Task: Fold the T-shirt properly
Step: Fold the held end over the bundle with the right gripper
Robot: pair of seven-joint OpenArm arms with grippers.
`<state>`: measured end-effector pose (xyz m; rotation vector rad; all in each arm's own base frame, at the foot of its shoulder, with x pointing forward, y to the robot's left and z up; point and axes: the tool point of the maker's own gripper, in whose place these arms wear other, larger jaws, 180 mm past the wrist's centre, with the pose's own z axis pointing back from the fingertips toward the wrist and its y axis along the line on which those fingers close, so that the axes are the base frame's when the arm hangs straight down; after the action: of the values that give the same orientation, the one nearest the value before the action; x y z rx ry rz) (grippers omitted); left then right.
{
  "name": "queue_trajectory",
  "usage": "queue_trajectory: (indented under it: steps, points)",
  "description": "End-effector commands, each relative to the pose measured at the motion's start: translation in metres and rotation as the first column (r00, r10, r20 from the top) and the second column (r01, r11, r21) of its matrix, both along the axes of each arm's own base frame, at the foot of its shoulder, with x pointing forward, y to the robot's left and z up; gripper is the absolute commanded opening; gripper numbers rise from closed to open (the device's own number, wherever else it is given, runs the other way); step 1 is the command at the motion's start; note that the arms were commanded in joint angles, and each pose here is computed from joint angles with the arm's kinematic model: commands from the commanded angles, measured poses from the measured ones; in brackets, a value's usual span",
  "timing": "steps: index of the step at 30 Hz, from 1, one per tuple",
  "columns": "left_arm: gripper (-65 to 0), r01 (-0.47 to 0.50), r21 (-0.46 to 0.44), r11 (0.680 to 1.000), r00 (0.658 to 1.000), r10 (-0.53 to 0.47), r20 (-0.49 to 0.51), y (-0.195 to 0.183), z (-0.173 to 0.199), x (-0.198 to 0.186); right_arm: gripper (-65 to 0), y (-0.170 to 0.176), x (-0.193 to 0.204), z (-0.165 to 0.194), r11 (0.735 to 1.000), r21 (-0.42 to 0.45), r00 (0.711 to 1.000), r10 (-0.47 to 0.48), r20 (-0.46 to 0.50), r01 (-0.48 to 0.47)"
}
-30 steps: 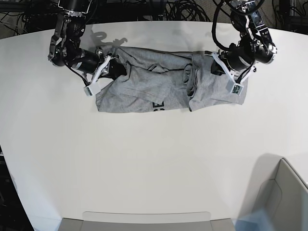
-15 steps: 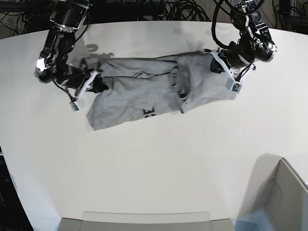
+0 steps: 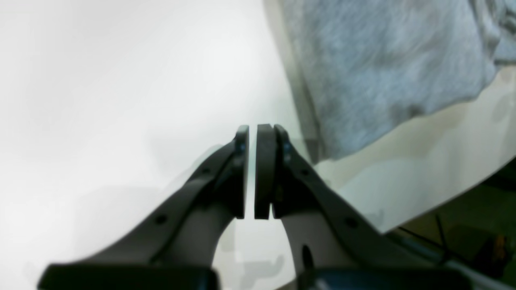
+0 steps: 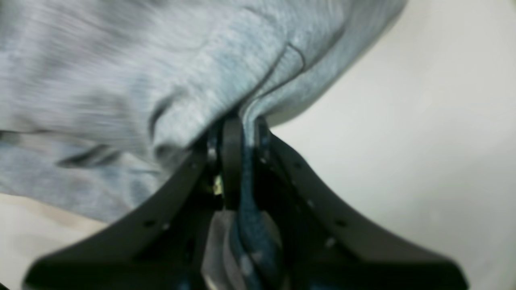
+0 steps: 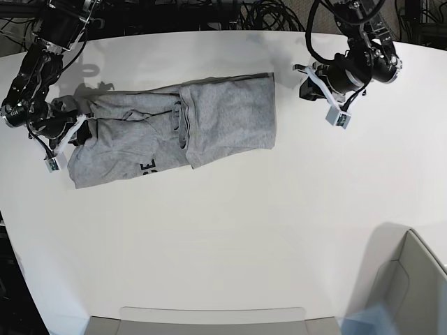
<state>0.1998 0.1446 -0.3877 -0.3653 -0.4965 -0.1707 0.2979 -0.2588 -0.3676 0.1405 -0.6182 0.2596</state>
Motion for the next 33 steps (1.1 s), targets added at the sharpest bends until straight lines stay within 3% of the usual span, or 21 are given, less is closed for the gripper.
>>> queue_trajectory:
  steps: [1, 8, 14, 22, 26, 33]
  points:
    - [-61.9, 0.001, 0.01, 1.0, 0.999, -0.001, 0.032, 0.004, 0.007, 0.005, -65.0, 0.009, 0.013, 0.024, 0.999, -0.014, 0.996, 0.04, 0.075, -0.039]
    - [-61.8, -0.086, 0.039, 0.996, 0.996, 0.085, 0.033, 0.032, 0.008, 0.001, -65.0, 0.099, 0.008, 0.075, 0.986, -0.056, 0.973, 0.162, 0.163, -0.154]
    - [-61.8, -0.094, 0.085, 0.992, 0.995, 0.091, 0.032, 0.052, 0.01, 0.0, -65.0, 0.186, -0.014, 0.073, 0.963, 0.067, 0.96, 0.25, 0.125, -0.26]
    - [-61.8, -0.09, 0.089, 0.992, 0.996, 0.089, 0.015, 0.052, 0.007, -0.006, -65.0, 0.281, -0.043, 0.066, 0.909, 0.218, 0.935, 0.348, 0.074, -0.355]
    - [-61.8, -0.088, 0.089, 0.992, 0.996, 0.087, 0.015, 0.052, 0.007, -0.006, -65.0, 0.308, -0.057, 0.05, 0.905, 0.243, 0.931, 0.364, -0.017, -0.349]
    - [-61.7, -0.085, 0.088, 0.992, 0.996, 0.084, 0.014, 0.051, 0.006, -0.007, -64.0, 0.324, -0.07, 0.015, 0.928, 0.206, 0.924, 0.345, -0.166, -0.31]
